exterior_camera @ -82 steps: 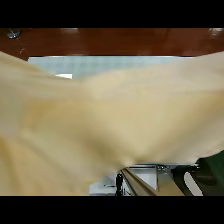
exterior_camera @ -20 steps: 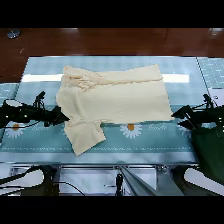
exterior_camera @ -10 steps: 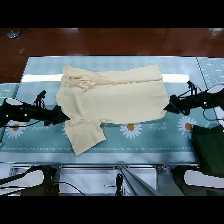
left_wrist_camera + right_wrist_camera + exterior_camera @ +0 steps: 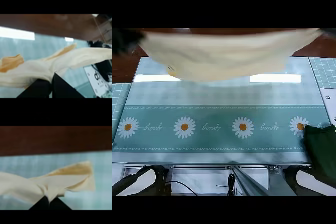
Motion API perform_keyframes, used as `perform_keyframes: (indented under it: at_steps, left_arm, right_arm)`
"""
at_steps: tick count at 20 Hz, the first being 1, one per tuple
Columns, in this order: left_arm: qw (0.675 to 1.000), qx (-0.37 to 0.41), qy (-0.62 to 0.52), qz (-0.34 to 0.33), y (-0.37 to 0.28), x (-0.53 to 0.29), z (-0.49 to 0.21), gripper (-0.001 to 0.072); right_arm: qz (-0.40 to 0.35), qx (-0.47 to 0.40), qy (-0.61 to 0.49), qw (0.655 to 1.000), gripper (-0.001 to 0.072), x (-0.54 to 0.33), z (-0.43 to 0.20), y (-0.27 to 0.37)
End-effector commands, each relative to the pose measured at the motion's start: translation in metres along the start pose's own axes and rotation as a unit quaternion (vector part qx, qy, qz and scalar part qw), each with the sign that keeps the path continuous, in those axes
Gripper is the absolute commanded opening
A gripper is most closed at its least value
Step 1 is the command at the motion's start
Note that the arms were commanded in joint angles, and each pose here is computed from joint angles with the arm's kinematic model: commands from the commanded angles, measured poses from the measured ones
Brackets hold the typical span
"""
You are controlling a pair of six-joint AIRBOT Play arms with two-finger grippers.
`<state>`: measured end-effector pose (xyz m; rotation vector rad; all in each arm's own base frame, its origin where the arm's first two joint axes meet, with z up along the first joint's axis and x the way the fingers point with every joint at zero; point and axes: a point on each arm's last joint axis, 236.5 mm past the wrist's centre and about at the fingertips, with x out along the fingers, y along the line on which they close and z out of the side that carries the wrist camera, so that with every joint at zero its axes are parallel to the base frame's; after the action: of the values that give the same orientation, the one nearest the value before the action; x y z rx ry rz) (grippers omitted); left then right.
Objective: Fold the shirts.
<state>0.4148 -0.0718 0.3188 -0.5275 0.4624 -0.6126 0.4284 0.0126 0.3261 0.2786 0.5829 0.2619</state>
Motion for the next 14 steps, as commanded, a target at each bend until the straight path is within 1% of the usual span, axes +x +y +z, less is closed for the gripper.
perform_keyframes:
  at_steps: [1, 3, 5, 7, 9, 11, 12, 14]
  left_arm:
    - [0.981, 0.133, -0.111, 0.091, -0.093, -0.088, 0.080, 0.0024]
    - [0.957, 0.193, -0.142, 0.162, -0.125, -0.139, 0.086, 0.0024]
    - [0.930, 0.241, -0.185, 0.207, -0.161, -0.188, 0.078, 0.0024]
    - [0.908, 0.271, -0.214, 0.236, -0.190, -0.226, 0.061, 0.0024]
    - [0.892, 0.293, -0.246, 0.241, -0.221, -0.258, 0.040, 0.0024]
    - [0.888, 0.285, -0.267, 0.242, -0.233, -0.282, 0.025, 0.0024]
    - [0.890, 0.286, -0.259, 0.244, -0.232, -0.287, 0.017, 0.0024]
    - [0.904, 0.262, -0.219, 0.256, -0.213, -0.286, 0.001, 0.0024]
  right_arm:
    - [-0.052, -0.090, -0.160, 0.982, 0.0021, -0.145, 0.050, 0.061]
    - [-0.081, -0.106, -0.201, 0.970, 0.0021, -0.201, 0.041, 0.078]
    - [-0.102, -0.111, -0.220, 0.964, 0.0021, -0.248, 0.017, 0.093]
    - [-0.109, -0.109, -0.228, 0.962, 0.0021, -0.280, -0.008, 0.107]
    - [-0.118, -0.105, -0.237, 0.959, 0.0021, -0.304, -0.028, 0.115]
    - [-0.118, -0.103, -0.238, 0.958, 0.0021, -0.317, -0.044, 0.122]
    - [-0.114, -0.101, -0.234, 0.960, 0.0021, -0.319, -0.050, 0.125]
    - [-0.106, -0.099, -0.201, 0.969, 0.0021, -0.312, -0.067, 0.127]
